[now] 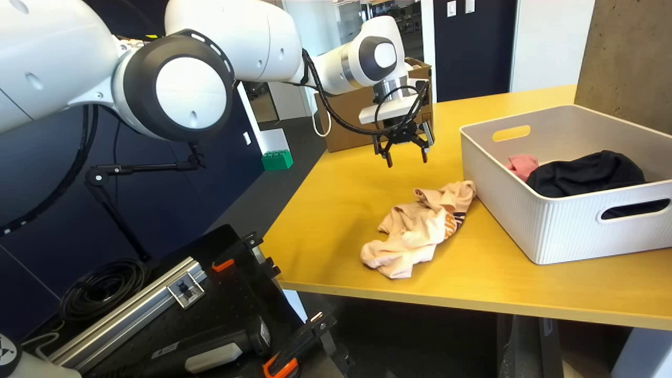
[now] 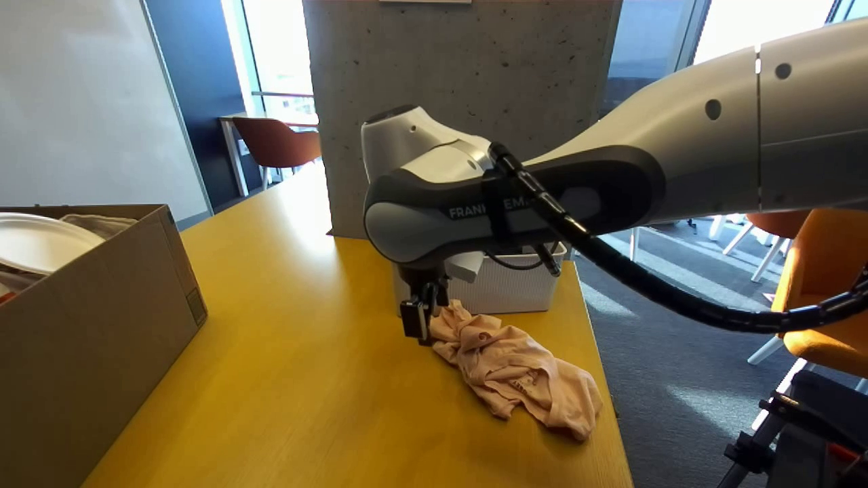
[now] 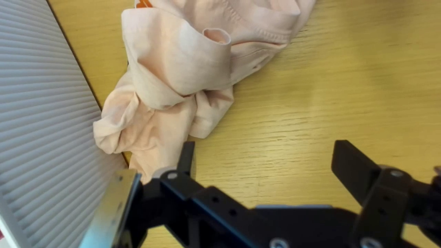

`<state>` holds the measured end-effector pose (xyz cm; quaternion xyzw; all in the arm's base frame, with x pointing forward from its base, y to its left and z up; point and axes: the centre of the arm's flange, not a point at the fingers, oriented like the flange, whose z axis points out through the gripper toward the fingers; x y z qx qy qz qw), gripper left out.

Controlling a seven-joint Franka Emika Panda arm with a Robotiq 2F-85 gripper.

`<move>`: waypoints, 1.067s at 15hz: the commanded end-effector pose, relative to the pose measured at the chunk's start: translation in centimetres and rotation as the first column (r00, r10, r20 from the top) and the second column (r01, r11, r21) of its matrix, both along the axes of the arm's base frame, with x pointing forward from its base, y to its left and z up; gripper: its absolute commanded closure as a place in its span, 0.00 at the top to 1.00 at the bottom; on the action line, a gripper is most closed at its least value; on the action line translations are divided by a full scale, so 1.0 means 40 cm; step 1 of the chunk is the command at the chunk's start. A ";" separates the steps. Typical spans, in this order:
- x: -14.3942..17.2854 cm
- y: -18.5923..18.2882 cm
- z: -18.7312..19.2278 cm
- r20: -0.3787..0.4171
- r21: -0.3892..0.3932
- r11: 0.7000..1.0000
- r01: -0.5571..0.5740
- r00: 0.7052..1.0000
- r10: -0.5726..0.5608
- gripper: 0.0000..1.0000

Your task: Remove the peach shirt from the basket

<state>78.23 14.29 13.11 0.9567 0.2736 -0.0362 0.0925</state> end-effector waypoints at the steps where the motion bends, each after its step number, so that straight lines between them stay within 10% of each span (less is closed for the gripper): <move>1: 0.000 0.000 -0.001 0.000 0.000 1.000 0.000 1.000 0.000 1.00; 12: -0.254 0.199 0.038 -0.026 -0.062 0.993 0.096 0.995 -0.098 1.00; 13: -0.260 0.199 0.036 -0.027 -0.062 0.995 0.084 0.996 -0.086 1.00; 14: -0.087 0.259 0.006 -0.026 -0.045 0.996 0.072 0.997 -0.073 1.00; 16: -0.089 0.262 0.002 -0.028 -0.046 0.996 0.071 0.997 -0.072 1.00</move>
